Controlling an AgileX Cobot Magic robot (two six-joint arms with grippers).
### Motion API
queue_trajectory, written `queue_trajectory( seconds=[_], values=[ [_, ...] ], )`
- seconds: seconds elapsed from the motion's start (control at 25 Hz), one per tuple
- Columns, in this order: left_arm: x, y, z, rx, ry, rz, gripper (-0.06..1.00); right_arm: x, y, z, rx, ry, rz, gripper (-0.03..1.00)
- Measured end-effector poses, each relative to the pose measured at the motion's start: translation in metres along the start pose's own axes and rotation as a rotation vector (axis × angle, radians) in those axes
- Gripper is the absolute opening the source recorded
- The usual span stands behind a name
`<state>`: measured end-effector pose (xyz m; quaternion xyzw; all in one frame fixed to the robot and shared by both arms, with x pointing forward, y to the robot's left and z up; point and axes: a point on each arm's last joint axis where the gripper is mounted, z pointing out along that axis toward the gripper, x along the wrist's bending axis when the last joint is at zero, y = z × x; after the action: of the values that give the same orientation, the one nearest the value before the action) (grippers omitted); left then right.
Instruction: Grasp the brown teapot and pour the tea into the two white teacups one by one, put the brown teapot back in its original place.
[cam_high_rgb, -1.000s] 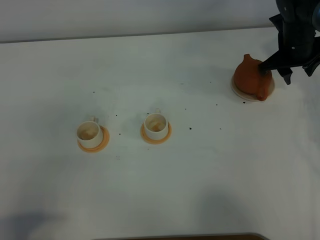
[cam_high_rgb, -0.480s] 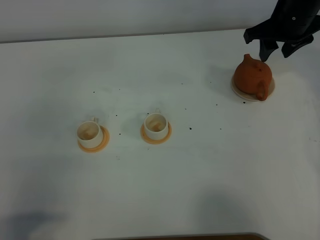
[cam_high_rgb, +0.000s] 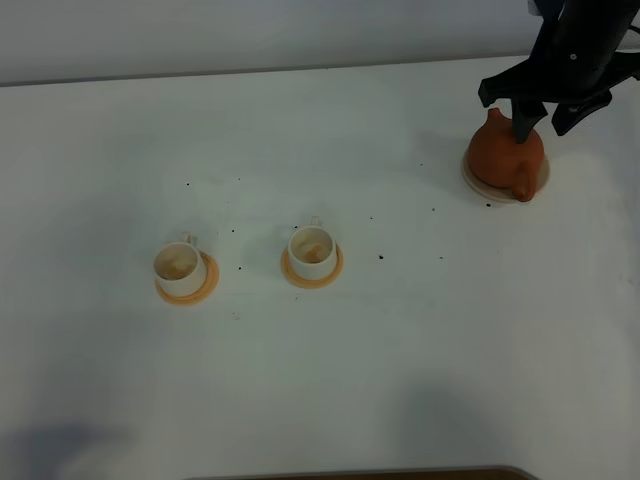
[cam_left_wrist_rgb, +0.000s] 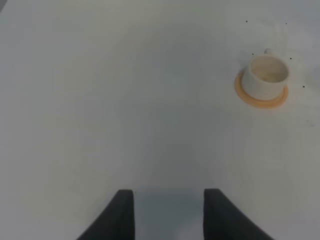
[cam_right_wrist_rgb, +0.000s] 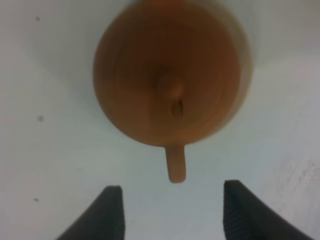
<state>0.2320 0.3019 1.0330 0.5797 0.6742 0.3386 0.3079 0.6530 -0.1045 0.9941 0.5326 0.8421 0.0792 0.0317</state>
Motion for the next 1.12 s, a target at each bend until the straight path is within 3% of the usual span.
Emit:
queue_trajectory(
  seconds=[0.68,1.12],
  values=[
    [0.000,0.000,0.000,0.000,0.000,0.000,0.37,0.000,-0.006,0.034,0.090,0.014,-0.098,0.47],
    [0.000,0.000,0.000,0.000,0.000,0.000,0.37,-0.006,-0.007,0.046,0.122,-0.037,-0.129,0.47]
  ],
)
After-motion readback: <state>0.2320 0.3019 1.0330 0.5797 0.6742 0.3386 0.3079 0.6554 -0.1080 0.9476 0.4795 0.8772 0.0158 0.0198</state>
